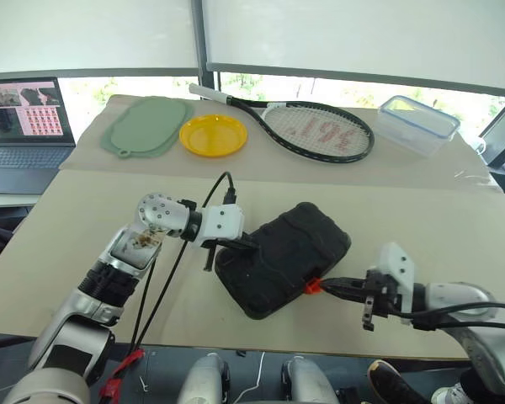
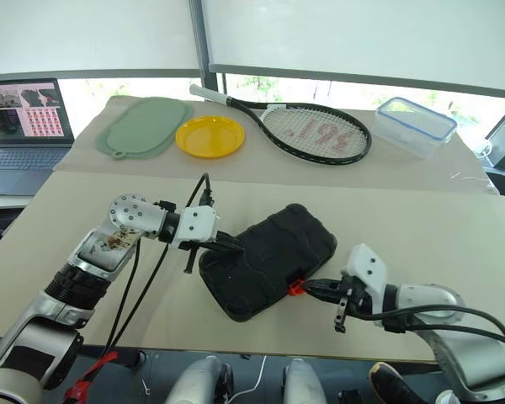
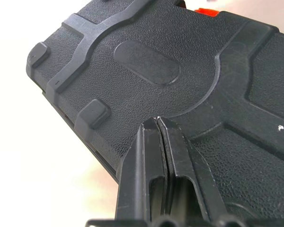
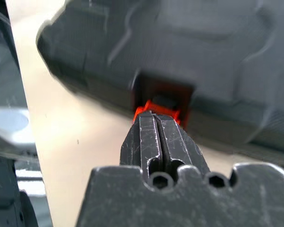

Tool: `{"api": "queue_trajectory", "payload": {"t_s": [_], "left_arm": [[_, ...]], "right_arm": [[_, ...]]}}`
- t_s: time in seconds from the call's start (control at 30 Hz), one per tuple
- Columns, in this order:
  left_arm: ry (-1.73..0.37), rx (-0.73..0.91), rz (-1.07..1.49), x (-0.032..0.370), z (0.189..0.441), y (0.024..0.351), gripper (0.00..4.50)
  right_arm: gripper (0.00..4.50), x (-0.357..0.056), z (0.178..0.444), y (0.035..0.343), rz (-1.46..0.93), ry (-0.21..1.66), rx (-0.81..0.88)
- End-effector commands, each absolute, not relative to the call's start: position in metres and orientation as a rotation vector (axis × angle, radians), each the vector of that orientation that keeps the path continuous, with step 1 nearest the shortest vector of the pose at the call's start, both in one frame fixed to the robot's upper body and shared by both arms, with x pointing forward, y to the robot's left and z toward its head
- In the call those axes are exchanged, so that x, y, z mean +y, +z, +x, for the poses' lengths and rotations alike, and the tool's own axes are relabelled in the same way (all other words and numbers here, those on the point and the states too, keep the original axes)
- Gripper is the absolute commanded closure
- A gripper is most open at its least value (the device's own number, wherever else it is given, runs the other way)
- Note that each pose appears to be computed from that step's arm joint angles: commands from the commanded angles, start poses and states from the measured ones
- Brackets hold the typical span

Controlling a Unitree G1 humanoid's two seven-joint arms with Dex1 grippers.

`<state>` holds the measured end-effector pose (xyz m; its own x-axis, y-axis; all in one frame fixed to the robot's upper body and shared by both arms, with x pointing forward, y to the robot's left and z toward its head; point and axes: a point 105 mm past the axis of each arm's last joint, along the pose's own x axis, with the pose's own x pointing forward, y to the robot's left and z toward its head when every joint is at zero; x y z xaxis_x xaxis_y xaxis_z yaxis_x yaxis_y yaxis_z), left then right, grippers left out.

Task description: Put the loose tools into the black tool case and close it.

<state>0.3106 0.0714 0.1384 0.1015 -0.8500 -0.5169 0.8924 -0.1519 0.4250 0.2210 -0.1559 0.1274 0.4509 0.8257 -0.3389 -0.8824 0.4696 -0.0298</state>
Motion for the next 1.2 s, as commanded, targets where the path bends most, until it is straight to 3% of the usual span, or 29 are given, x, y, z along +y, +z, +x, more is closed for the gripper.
{"api": "queue_trajectory", "payload": {"t_s": [0.03,0.23,0.5,0.73,1.0,1.2], "left_arm": [[-1.514,0.191,0.828,0.08,0.311,0.114,4.41],[-1.525,0.183,0.828,0.076,0.31,0.115,4.41],[-1.545,0.173,0.831,0.071,0.307,0.116,4.41],[-1.57,0.173,0.833,0.066,0.303,0.112,4.41],[-1.576,0.179,0.83,0.064,0.301,0.108,4.41],[-1.567,0.186,0.829,0.066,0.302,0.105,4.41]], "right_arm": [[4.5,-0.161,0.211,0.129,-0.229,1.067,0.324],[4.5,-0.162,0.207,0.099,-0.258,1.051,0.415],[4.5,-0.145,0.225,0.081,-0.274,1.036,0.399],[4.5,-0.134,0.244,0.104,-0.258,1.015,0.275],[4.5,-0.133,0.243,0.13,-0.276,1.045,0.218],[4.5,-0.134,0.246,0.129,-0.294,1.055,0.234]]}}
